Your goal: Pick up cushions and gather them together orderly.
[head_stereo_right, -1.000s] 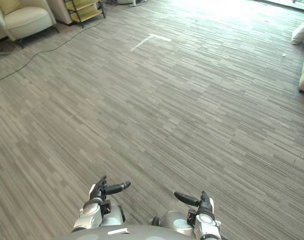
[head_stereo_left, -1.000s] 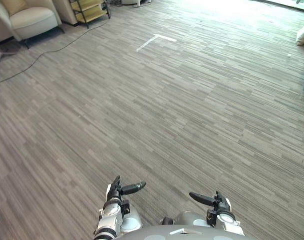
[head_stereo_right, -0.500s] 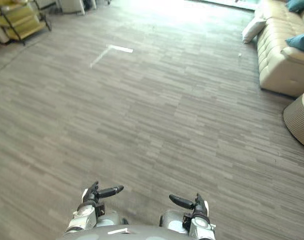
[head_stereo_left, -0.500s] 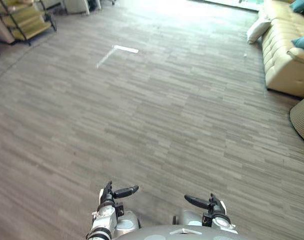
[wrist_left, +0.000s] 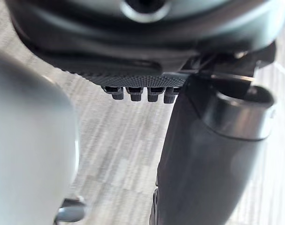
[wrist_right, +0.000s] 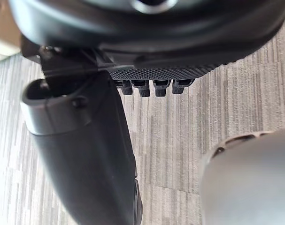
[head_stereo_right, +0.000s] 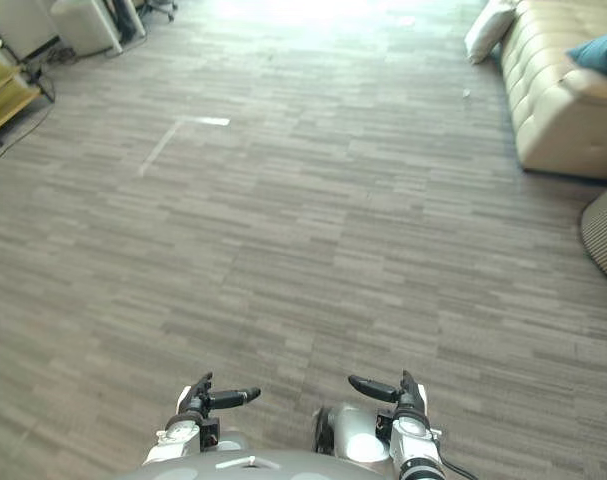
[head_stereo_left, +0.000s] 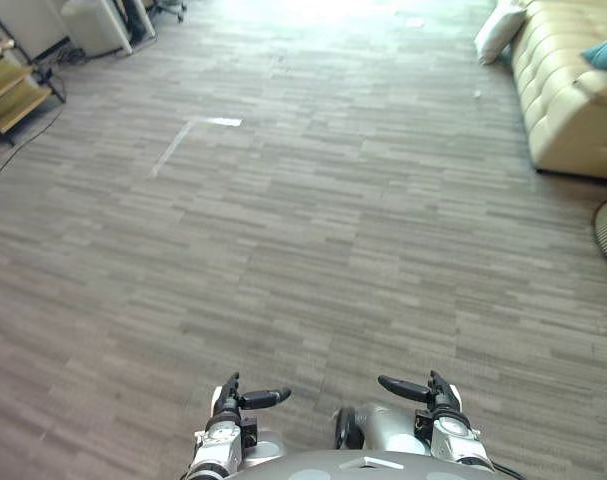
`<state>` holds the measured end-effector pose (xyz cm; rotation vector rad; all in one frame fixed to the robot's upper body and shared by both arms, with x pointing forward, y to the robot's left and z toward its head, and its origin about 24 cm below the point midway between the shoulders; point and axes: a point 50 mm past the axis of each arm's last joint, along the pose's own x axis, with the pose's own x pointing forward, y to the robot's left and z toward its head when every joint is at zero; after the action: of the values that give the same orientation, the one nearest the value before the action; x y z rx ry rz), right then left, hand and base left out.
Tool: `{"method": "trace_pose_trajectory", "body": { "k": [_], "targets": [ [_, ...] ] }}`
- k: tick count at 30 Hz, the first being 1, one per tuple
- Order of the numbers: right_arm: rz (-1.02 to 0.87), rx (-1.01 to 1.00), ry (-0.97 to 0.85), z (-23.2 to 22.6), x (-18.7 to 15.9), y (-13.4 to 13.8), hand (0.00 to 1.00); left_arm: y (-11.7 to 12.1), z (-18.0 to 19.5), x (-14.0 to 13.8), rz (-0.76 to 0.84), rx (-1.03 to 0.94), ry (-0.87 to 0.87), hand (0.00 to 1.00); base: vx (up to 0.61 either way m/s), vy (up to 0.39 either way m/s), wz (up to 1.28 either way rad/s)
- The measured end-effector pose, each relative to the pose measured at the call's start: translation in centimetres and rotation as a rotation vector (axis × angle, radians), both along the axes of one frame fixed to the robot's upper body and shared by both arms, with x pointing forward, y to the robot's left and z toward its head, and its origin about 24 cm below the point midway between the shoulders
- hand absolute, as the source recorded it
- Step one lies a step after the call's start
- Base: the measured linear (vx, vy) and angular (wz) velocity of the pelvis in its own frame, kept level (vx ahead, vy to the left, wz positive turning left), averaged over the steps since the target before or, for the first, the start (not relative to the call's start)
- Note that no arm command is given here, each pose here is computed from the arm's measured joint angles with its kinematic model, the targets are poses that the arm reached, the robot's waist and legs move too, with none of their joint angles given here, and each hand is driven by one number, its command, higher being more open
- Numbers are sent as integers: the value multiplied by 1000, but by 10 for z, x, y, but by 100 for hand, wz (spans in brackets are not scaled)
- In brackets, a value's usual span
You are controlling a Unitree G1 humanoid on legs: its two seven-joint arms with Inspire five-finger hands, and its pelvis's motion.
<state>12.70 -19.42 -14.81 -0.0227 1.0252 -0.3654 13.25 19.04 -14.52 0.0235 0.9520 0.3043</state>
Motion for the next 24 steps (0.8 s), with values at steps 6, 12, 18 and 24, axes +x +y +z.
{"method": "trace_pose_trajectory", "body": {
  "k": [6,12,18,24],
  "targets": [
    [4,-7,33,-3,-6,2,100,3,5,2,128,-21,-59,100,492,145,-71],
    [44,46,75,-10,-21,27,100,21,3,-6,144,17,-30,100,612,259,-74],
    [-10,19,10,-4,-16,10,100,16,-5,-16,130,14,50,100,521,165,-10],
    [-50,19,-53,3,-2,5,100,7,-9,-21,83,-2,82,100,579,-107,39]
  ]
}}
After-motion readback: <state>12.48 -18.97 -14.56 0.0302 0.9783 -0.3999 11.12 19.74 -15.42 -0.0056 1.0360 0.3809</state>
